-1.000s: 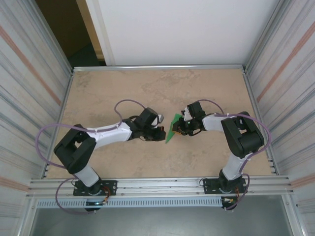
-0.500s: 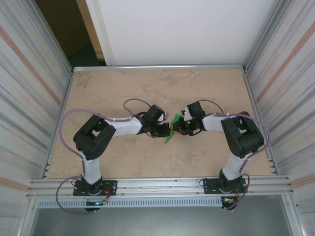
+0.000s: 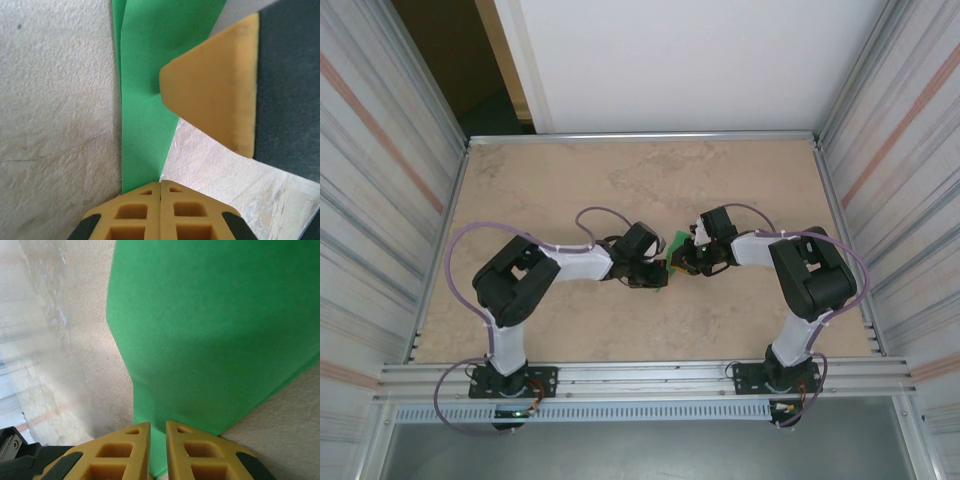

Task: Fold a paper plane with a square sheet of paper (pick it up from the middle)
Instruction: Fold the wing for the fifth time at the center of the table.

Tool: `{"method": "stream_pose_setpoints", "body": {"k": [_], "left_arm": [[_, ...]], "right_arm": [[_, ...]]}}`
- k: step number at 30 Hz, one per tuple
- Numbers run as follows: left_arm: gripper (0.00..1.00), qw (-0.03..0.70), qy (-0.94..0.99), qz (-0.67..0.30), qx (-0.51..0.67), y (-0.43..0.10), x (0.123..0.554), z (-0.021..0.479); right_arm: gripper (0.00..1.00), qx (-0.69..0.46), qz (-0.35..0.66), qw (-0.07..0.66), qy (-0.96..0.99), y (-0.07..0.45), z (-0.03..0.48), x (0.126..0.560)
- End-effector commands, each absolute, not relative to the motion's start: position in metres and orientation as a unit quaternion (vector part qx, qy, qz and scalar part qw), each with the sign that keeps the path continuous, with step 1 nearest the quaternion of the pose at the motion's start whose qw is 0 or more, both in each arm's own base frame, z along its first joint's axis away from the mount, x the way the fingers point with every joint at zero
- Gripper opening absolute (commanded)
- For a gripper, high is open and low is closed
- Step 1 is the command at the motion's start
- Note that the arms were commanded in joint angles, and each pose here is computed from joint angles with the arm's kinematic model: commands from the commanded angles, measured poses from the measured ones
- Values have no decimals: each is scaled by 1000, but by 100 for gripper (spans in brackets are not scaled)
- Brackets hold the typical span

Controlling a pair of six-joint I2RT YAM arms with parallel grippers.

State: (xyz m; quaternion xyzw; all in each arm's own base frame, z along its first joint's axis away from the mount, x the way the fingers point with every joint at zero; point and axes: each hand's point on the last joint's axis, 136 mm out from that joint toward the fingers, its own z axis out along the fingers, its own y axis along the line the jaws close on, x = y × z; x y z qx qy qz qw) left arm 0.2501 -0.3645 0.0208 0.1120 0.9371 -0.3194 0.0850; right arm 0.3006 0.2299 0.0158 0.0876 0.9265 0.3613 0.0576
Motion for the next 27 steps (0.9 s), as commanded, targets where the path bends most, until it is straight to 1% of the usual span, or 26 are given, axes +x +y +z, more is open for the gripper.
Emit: {"method": "stream_pose_setpoints", "body": {"k": [1, 5, 9, 11, 15, 17, 22, 27], "left_arm": [[0, 55, 957, -259, 120, -342, 230, -9], [0, 38, 963, -246, 107, -328, 218, -28], [0, 40, 962, -249, 106, -328, 218, -26], [0, 56, 957, -262, 112, -335, 226, -11], [0, 118, 935, -307, 128, -356, 249, 41], [0, 138, 933, -308, 124, -360, 258, 50], [0, 135, 938, -305, 95, -363, 266, 27], [0, 148, 941, -292, 88, -361, 273, 18]], "right_arm": [[16, 129, 306, 41, 942, 210, -14, 293], [16, 127, 314, 54, 939, 210, -6, 298], [16, 119, 318, 66, 938, 211, 3, 303], [16, 117, 317, 62, 939, 212, 1, 302], [16, 120, 312, 52, 941, 211, -7, 295], [16, 122, 315, 49, 940, 211, -8, 293], [16, 125, 323, 54, 937, 213, -4, 296], [16, 123, 329, 52, 935, 215, -1, 296]]}}
